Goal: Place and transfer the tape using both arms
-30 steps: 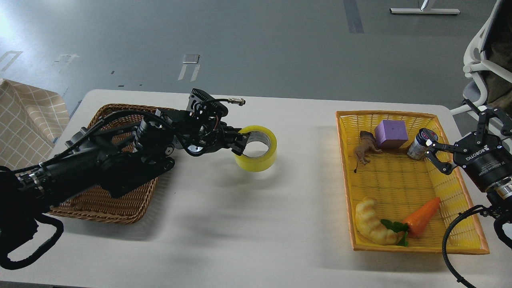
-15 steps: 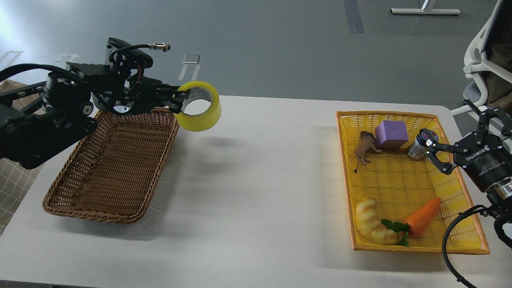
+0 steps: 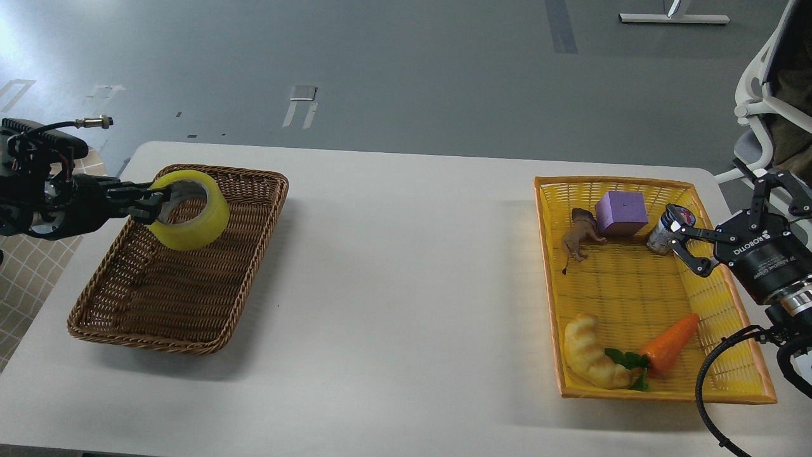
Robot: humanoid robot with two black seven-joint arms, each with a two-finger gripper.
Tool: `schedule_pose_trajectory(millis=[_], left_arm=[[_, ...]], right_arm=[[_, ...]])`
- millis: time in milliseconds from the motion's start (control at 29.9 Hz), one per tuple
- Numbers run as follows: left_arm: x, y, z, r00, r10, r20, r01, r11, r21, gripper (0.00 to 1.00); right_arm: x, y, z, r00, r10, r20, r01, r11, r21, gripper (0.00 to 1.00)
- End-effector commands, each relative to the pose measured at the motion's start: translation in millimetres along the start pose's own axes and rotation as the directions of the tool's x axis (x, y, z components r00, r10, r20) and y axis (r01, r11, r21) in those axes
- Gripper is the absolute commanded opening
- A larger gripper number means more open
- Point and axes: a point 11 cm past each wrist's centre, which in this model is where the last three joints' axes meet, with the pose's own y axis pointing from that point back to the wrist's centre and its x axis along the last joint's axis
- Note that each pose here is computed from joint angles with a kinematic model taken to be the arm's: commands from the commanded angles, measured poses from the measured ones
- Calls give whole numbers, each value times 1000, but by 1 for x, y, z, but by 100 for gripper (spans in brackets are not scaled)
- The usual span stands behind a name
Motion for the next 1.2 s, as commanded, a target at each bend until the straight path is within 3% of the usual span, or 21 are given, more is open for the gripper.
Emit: schedule_pose_trajectory(millis=[0,268,602,635,669,702,736,769,803,970,1070,1170], left_arm=[[-18,-1,-1,1000,-15,-8,15,1000,-1,0],[-51,-12,7,998,-58,-36,57,998,-16,0],[-56,-23,7,996,-58,-67,58,998,-11,0],[-55,-24,7,996,-56,-70,56,998,-8,4],[-55,-24,7,996,-54,-74,53,999,-9,28],[-52,-24,8,994,-41,-99,40,999,-15,60],[-52,-26,11,989,-35,-142,31,999,-28,69],[-52,-27,13,985,-36,-171,31,999,-35,72],[-51,-26,12,972,-37,-232,28,999,-44,100],[-40,-21,12,915,-37,-402,6,997,-78,100],[-15,-14,7,908,13,-420,-48,996,-72,100],[38,-6,7,890,111,-442,-164,983,-83,100]], right_arm=[[-1,-1,2,1000,-4,4,4,1000,-1,99],[-2,-2,2,1000,-7,6,7,1000,2,99],[-2,-2,2,1000,-7,7,7,1000,2,99],[-2,-2,2,1000,-7,7,7,1000,2,99],[-2,-2,2,1000,-7,7,7,1000,2,99],[-3,-2,2,1000,-9,7,9,1000,3,99],[-2,-2,2,1000,-7,7,7,1000,2,99],[-2,-2,2,1000,-6,8,6,1000,2,99],[-2,-2,2,1000,-6,8,6,1000,2,99],[-2,-2,3,1000,-6,9,6,1000,2,99],[-3,-2,3,1000,-8,9,8,1000,2,99],[-4,-2,3,1000,-11,7,11,1000,3,99]])
